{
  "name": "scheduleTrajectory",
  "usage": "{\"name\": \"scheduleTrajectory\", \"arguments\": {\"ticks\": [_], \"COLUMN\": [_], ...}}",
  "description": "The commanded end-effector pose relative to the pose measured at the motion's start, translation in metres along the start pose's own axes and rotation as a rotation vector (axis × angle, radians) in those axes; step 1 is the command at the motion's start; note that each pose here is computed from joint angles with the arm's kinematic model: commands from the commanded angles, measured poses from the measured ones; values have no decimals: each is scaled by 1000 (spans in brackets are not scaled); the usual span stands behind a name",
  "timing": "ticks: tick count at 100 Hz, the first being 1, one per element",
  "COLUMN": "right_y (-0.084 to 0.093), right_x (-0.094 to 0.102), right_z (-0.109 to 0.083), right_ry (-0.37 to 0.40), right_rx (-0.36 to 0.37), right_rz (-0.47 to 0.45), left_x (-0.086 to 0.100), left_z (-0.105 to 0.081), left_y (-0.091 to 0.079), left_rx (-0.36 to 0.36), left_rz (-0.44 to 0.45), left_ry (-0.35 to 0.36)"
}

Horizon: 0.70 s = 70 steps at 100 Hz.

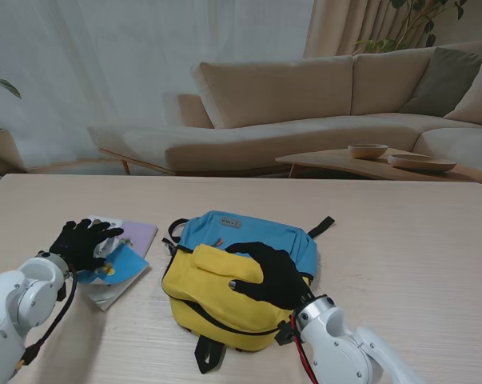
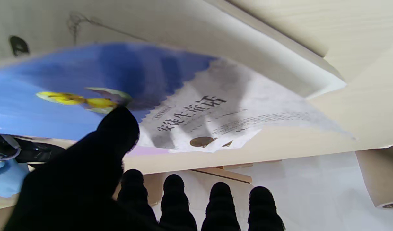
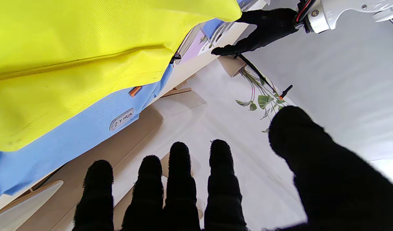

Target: Pack books into the school bag then zip close the school bag

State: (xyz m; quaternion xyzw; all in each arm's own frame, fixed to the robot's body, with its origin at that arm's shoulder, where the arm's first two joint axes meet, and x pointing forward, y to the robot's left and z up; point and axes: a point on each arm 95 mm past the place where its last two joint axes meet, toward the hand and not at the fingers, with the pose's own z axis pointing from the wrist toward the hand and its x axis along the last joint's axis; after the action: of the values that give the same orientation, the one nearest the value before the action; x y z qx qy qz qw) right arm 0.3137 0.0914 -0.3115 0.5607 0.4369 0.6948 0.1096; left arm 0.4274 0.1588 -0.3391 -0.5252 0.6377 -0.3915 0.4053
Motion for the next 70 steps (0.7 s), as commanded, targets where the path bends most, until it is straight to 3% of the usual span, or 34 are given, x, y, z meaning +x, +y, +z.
{"name": "scheduleTrajectory", "arguments": {"ticks": [1,26,70], "right_y": [-5,-4,-5], "right_x": [3,-1,-5], "right_z": [-1,1,2], "right_ry": [5,-6,-19], "right_rx": [16,10,10], "right_rz": [11,25,37], "left_x": [3,5,0], "left_z": [1,4,13], "left_y": [3,11,-2], "left_rx": [-51,-136,-135], "left_rz": [10,58,61], "left_ry": [10,1,31]}}
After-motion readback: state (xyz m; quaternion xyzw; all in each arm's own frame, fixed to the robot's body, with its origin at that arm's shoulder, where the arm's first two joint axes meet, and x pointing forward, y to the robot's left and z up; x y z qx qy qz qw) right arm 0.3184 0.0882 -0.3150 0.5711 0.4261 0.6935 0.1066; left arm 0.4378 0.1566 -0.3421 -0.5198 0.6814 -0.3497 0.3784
